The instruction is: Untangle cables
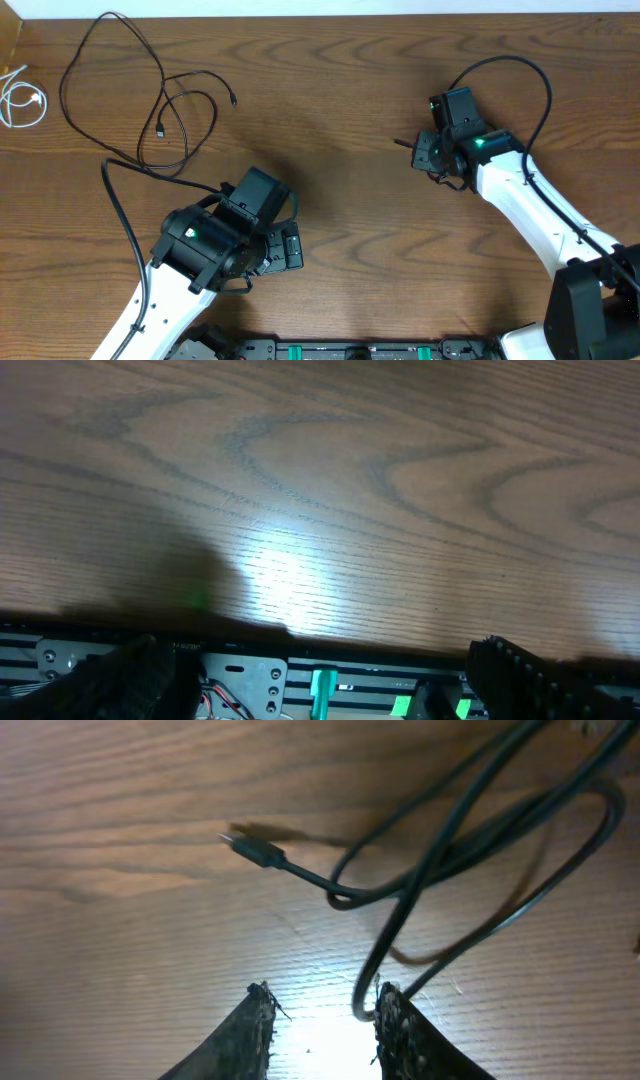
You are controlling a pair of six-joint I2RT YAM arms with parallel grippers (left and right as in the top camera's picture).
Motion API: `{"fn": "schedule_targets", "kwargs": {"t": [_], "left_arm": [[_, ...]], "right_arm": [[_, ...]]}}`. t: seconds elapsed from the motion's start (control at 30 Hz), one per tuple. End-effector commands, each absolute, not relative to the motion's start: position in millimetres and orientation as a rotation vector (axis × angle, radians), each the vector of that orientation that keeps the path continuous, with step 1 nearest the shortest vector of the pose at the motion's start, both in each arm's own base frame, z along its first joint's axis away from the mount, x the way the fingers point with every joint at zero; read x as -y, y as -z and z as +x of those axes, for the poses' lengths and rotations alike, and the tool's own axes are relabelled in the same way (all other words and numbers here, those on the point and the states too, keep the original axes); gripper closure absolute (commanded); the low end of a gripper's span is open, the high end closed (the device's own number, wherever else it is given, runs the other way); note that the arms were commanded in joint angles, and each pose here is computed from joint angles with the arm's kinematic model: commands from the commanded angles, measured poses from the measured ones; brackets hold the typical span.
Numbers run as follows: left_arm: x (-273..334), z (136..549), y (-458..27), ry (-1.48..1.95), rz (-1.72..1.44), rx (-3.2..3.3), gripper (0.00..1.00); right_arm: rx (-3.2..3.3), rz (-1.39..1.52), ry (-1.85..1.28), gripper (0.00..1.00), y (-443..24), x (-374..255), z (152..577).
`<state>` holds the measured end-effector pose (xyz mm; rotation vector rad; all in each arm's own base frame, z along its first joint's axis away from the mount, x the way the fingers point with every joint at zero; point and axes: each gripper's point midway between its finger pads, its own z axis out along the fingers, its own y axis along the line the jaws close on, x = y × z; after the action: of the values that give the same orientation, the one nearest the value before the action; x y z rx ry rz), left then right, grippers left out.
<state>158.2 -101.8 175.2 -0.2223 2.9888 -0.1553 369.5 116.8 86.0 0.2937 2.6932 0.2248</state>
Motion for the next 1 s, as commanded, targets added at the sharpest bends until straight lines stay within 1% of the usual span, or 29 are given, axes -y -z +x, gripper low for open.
{"fn": "schedule_targets", "kwargs": {"t": [0.0,0.07,0.13,0.23,0.3,0.33,0.37,0.4,0.43,0.47,0.53,0.57,0.6,0.73,0.83,0.97], "left_arm": [[100,158,-175,0.133,-0.235,-2.984,0.02],[100,158,-175,0.133,-0.234,-2.985,0.02],[100,158,-175,0.133,-0.235,-2.984,0.02],[100,158,-175,0.133,-0.234,-2.984,0.02],[100,158,-175,0.133,-0.234,-2.984,0.02],[100,158,-175,0.133,-0.234,-2.984,0.02],[100,158,-175,0.133,-0.234,-2.985,0.02],[100,158,-175,0.133,-0.235,-2.984,0.02],[100,158,-175,0.133,-0.234,-2.984,0.02],[100,158,-175,0.133,-0.234,-2.985,0.02],[100,158,-175,0.133,-0.235,-2.984,0.02],[100,158,-175,0.133,-0.234,-2.984,0.02],[100,158,-175,0.133,-0.235,-2.984,0.02],[100,158,-175,0.133,-0.235,-2.985,0.02],[100,158,-175,0.133,-0.234,-2.984,0.02],[100,158,-175,0.133,-0.234,-2.984,0.02]], "right_arm": [[-2.724,0.324,-0.141,0.64,-69,-108,366],[-2.715,0.332,-0.114,0.57,-70,-105,367],[-2.721,0.338,-0.076,0.54,-67,-100,365],[-2.743,0.332,-0.035,0.53,-59,-96,363],[-2.759,0.331,-0.026,0.56,-52,-96,362],[-2.767,0.331,-0.029,0.6,-50,-97,362],[-2.776,0.329,-0.035,0.67,-47,-98,361],[-2.779,0.329,-0.036,0.77,-46,-99,361],[-2.779,0.329,-0.035,0.84,-46,-98,361],[-2.777,0.33,-0.036,0.89,-46,-98,362],[-2.762,0.329,-0.046,0.92,-52,-99,364],[-2.75,0.328,-0.053,0.96,-57,-100,366],[-2.739,0.328,-0.06,0.98,-63,-101,368],[-2.674,0.323,-0.098,0.99,-103,-102,378],[-2.601,0.322,-0.149,0.99,-151,-104,387],[-2.493,0.231,-0.383,0.99,-231,-127,388]]}}
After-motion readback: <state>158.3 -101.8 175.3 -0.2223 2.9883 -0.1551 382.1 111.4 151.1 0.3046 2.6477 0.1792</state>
